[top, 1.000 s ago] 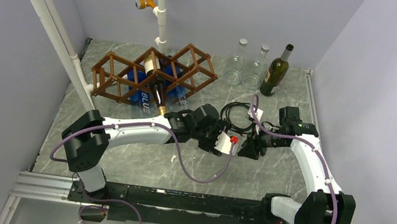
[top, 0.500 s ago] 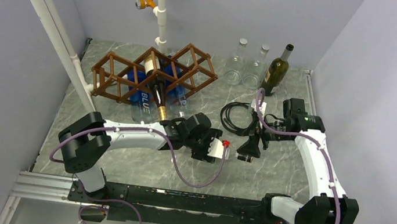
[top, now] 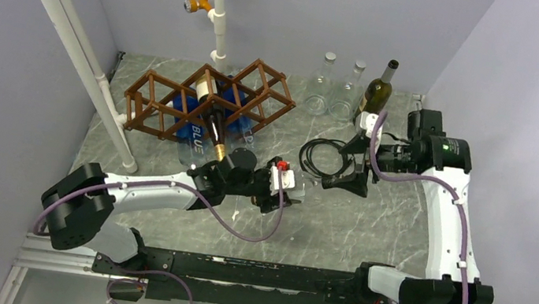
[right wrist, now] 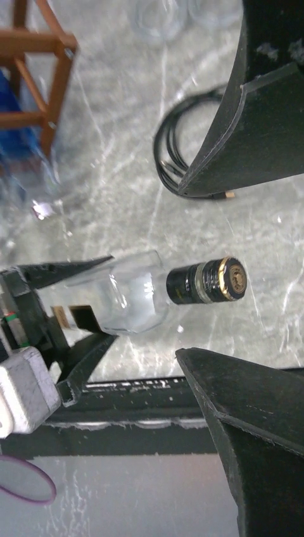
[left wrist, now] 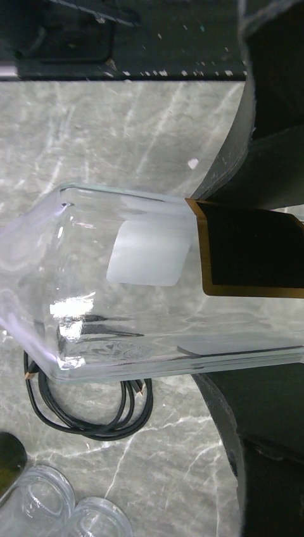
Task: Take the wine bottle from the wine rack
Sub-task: Pick up the wine bottle from the wine rack.
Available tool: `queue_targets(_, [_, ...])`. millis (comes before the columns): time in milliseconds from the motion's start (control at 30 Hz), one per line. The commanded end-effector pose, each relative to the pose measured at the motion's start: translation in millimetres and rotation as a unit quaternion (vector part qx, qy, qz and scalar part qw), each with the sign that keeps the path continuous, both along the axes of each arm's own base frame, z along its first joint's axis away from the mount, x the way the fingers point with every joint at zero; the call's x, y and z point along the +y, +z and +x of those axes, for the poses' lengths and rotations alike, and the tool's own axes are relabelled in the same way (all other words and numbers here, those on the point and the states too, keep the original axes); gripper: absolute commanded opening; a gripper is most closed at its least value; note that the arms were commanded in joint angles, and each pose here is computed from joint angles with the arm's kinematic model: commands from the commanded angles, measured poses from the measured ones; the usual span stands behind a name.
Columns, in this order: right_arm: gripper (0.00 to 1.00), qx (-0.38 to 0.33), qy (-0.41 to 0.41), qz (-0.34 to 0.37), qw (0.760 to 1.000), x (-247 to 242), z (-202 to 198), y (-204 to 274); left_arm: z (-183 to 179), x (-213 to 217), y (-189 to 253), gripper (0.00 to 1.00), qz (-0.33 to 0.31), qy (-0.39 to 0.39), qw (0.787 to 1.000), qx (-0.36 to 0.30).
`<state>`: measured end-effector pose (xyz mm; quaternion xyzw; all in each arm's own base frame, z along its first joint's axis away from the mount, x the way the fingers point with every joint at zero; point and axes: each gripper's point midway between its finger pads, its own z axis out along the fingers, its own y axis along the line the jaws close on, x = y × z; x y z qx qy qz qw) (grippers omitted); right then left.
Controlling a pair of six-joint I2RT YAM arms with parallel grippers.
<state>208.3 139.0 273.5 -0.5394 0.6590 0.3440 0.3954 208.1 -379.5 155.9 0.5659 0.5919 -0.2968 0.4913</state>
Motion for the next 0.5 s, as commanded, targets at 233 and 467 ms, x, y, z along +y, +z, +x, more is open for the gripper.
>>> queue_targets(233, [0.98,-0.090,0.049,0.111,0.989,23,-4,67,-6,10,118,0.00,-0.258,0.041,0.965,-0.032])
queue_targets(467, [0.98,-0.050,0.033,0.155,0.986,29,-1,68,-1,29,141,0.00,-0.327,0.081,0.941,-0.046])
